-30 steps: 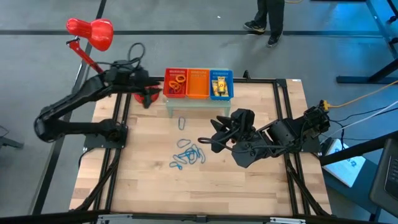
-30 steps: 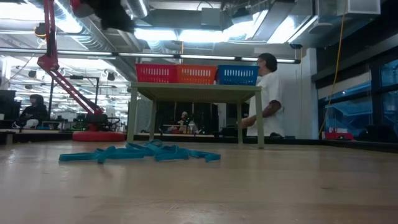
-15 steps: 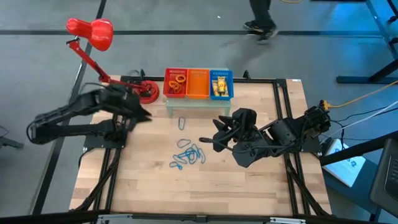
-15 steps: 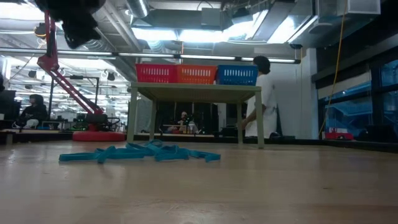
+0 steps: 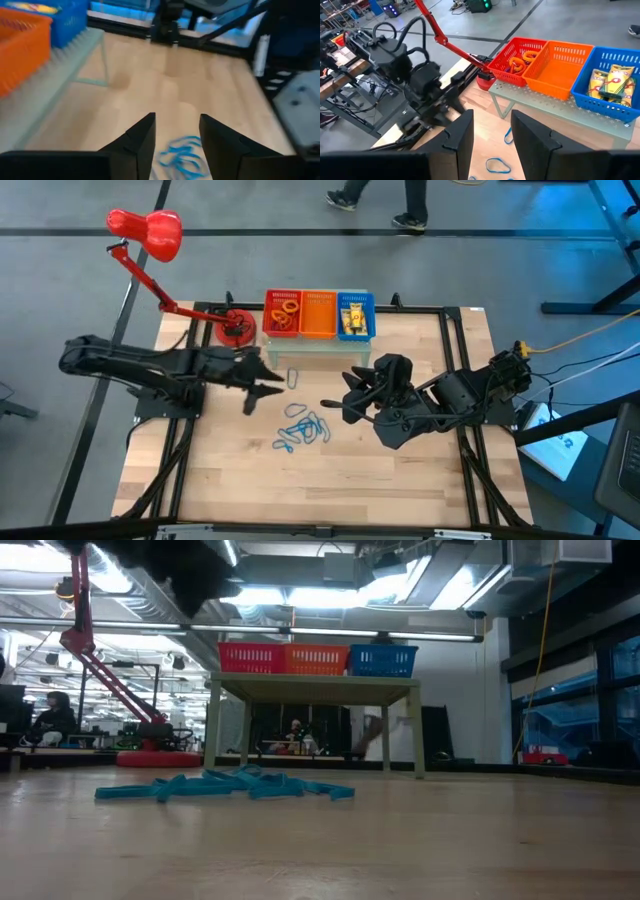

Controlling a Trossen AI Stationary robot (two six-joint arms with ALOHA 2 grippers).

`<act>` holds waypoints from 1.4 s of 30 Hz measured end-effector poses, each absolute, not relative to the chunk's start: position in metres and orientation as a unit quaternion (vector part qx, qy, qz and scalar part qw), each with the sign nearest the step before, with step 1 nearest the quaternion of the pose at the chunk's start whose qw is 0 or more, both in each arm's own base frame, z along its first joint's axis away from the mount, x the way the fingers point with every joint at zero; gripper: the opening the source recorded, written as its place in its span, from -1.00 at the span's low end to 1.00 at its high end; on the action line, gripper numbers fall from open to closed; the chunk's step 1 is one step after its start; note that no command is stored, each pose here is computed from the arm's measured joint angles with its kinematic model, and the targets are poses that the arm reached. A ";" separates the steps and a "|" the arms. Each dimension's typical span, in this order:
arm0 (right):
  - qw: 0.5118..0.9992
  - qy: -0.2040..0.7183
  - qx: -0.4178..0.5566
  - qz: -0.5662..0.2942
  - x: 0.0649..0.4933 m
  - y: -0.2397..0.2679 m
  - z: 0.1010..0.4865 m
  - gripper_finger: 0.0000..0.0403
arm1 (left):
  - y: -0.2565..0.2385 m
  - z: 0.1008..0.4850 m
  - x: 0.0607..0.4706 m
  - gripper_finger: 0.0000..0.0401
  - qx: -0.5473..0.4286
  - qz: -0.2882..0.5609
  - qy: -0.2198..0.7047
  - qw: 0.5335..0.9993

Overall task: Pick & Place Office Desk Supplies
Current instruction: Put the blue rubber band into the orange bin on the shelf

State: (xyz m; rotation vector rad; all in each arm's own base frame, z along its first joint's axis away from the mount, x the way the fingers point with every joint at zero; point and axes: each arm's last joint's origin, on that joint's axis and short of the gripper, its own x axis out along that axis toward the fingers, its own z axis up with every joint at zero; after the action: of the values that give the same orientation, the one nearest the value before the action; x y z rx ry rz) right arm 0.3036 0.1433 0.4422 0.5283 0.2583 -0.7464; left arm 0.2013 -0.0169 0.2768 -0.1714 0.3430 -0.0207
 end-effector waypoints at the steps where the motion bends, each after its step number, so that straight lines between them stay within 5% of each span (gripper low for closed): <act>1: 0.889 0.126 0.255 -0.358 0.304 0.143 0.442 -0.35 | -0.017 0.279 0.208 -0.23 -0.072 -0.009 0.180 0.981; 8: 0.889 0.127 0.256 -0.357 0.304 0.143 0.442 -0.35 | -0.024 0.258 0.241 -0.14 0.027 -0.029 0.374 0.927; 15: 0.890 0.130 0.259 -0.351 0.303 0.146 0.442 -0.35 | -0.039 0.211 0.263 -0.13 0.058 -0.040 0.469 0.880; 26: 0.891 0.129 0.261 -0.349 0.302 0.148 0.442 -0.35 | -0.037 0.159 0.289 -0.16 0.098 -0.007 0.525 0.845; 42: 0.892 0.129 0.261 -0.345 0.301 0.150 0.442 -0.35 | -0.016 0.140 0.301 -0.34 0.044 -0.022 0.533 0.845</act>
State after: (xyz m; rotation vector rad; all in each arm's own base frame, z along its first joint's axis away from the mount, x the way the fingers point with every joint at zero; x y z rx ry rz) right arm 0.3013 0.1501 0.4425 0.5412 0.2679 -0.7154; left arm 0.3012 -0.0155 0.1398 0.0924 1.1250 -0.0471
